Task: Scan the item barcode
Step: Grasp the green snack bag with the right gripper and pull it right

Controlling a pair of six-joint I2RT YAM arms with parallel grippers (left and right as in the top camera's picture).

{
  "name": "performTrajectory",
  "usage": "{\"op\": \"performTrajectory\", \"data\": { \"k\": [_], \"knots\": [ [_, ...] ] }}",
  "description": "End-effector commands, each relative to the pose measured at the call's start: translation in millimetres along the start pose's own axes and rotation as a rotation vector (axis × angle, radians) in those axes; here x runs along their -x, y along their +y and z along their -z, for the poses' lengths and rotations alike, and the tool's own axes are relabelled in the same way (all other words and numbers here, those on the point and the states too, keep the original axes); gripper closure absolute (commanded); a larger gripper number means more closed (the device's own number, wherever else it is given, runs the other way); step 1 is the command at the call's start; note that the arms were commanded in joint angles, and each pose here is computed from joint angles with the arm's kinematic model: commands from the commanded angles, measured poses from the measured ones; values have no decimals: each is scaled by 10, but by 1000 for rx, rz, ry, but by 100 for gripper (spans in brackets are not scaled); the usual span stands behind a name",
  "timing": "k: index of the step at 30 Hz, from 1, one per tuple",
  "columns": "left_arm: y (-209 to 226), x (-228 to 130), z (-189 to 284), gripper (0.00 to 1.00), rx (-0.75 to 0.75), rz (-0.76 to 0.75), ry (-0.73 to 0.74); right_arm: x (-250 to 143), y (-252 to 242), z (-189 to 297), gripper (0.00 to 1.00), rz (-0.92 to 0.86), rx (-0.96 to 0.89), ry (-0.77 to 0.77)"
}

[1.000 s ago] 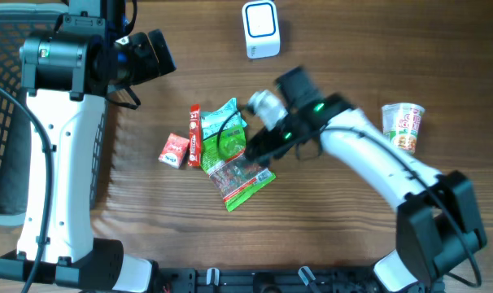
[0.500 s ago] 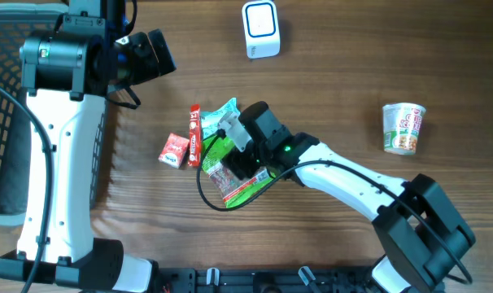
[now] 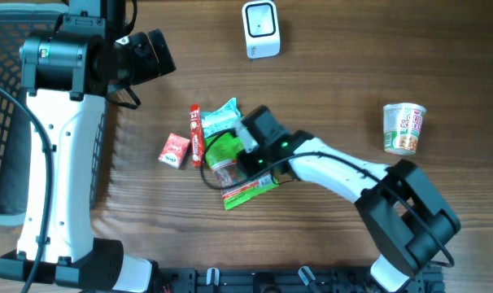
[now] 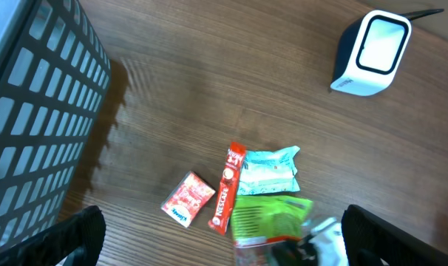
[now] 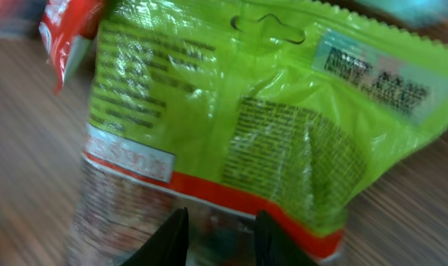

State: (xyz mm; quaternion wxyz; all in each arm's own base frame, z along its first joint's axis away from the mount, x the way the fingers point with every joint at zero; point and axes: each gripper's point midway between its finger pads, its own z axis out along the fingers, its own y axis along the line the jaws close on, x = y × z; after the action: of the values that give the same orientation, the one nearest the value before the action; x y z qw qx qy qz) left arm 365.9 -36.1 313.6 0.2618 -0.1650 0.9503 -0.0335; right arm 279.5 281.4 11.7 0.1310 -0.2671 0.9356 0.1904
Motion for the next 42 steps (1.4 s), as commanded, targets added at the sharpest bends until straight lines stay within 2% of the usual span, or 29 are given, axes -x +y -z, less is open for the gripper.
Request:
{"op": "performTrajectory", "data": {
  "k": [1,6,9,11,12,14,15,19,21,24,27,30,33,39,42],
  "knots": [
    [5,8,2,0,-3,-16,0,-90,-448,209,69,-194,-95,28],
    [5,8,2,0,-3,-16,0,-521,-1118,439,73,-453,-276,154],
    [5,8,2,0,-3,-16,0,-688,-1350,565,72,-550,-293,198],
    [5,8,2,0,-3,-16,0,-699,-1358,601,62,-521,-220,207],
    [5,8,2,0,-3,-16,0,-661,-1297,631,54,-450,-137,202],
    [5,8,2,0,-3,-16,0,-597,-1250,730,41,-401,-84,189],
    [5,8,2,0,-3,-16,0,-556,-1249,801,35,-385,-85,180],
    [5,8,2,0,-3,-16,0,-239,-1195,1185,21,-257,-104,72],
    [5,8,2,0,-3,-16,0,-172,-1268,1328,2,-191,-171,34],
    [5,8,2,0,-3,-16,0,-229,-1473,1388,0,-175,-300,52],
    [5,8,2,0,-3,-16,0,-243,-1576,1241,0,-65,-323,53],
    [5,8,2,0,-3,-16,0,-283,-1597,1004,0,25,-287,57],
    [5,8,2,0,-3,-16,0,-397,-1458,775,0,78,-167,80],
    [5,8,2,0,-3,-16,0,-744,-1427,521,0,19,-107,191],
    [5,8,2,0,-3,-16,0,-735,-1503,551,0,-135,-166,185]
  ]
}}
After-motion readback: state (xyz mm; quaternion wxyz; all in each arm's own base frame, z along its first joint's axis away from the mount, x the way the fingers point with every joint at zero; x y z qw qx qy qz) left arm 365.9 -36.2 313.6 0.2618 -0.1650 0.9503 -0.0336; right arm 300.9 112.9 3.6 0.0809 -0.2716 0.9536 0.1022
